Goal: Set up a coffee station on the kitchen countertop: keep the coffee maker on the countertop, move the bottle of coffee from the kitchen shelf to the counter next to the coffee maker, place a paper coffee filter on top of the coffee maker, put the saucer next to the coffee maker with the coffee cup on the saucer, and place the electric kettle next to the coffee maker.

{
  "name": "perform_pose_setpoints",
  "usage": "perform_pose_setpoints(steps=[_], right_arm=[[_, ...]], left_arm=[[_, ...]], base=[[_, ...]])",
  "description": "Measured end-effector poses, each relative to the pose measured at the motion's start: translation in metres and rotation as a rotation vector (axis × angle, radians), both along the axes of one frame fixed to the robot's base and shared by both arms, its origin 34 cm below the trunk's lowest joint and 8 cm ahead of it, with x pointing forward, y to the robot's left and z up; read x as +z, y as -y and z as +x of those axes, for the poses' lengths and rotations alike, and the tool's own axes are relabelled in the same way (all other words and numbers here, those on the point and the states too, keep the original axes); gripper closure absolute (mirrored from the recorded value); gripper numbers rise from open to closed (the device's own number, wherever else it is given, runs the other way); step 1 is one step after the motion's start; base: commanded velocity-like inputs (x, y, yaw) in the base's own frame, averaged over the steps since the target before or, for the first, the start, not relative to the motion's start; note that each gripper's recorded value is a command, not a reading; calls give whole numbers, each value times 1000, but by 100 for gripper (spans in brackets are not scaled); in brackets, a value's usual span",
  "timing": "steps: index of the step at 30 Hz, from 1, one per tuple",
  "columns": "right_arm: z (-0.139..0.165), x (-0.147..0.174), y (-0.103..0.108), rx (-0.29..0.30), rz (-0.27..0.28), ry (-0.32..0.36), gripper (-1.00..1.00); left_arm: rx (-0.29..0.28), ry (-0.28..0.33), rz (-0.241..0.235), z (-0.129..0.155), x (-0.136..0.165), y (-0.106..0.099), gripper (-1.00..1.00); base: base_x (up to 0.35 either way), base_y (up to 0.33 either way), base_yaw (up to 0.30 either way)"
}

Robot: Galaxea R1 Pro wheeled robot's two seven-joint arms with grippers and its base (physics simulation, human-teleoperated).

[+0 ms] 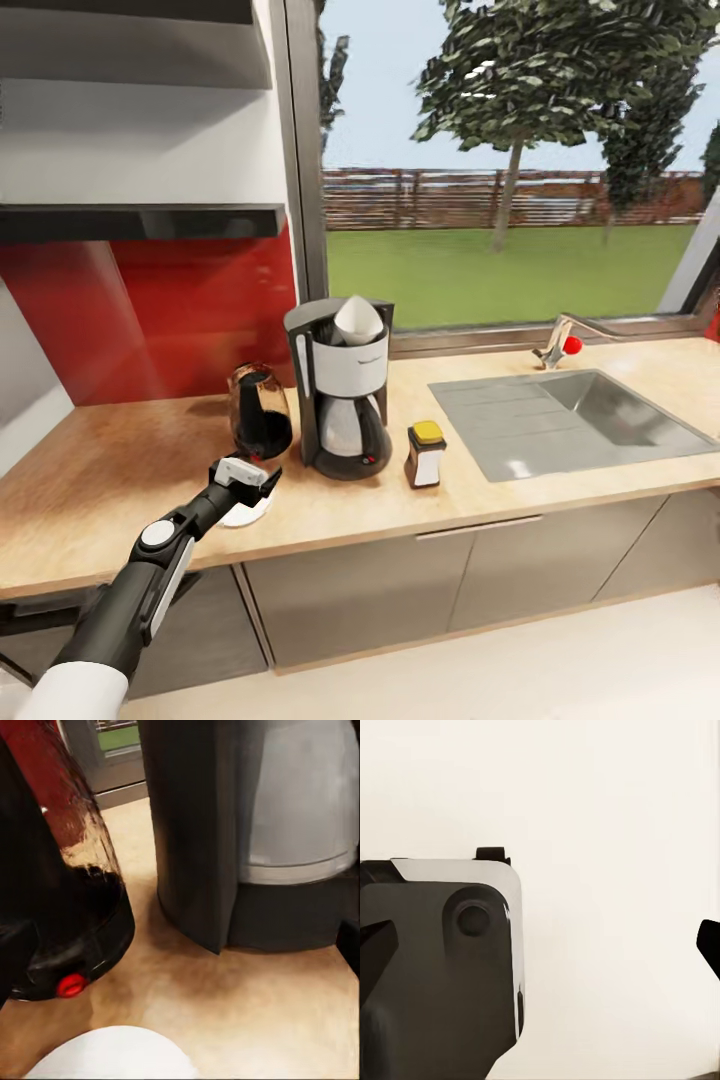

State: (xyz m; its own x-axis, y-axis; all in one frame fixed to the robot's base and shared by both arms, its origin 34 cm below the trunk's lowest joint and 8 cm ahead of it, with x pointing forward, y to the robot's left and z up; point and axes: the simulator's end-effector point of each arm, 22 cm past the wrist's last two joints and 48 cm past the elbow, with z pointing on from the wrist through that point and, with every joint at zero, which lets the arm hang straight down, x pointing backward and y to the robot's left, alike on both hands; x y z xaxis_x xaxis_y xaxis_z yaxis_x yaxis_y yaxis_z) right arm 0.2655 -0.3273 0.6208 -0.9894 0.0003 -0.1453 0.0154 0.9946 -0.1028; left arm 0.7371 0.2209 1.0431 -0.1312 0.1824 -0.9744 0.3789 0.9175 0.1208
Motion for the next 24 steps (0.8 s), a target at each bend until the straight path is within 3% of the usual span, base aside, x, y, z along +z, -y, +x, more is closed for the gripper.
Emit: perform_pose_setpoints(steps=[10,24], right_arm=[[0,0,0,0,0,0,-100],[0,0,0,0,0,0,-100]], left_arm=[[5,2,0,0,1,-3,-100],[8,7,0,1,3,-6,-100]], base=[[-222,-155,0],[-104,-15,0]])
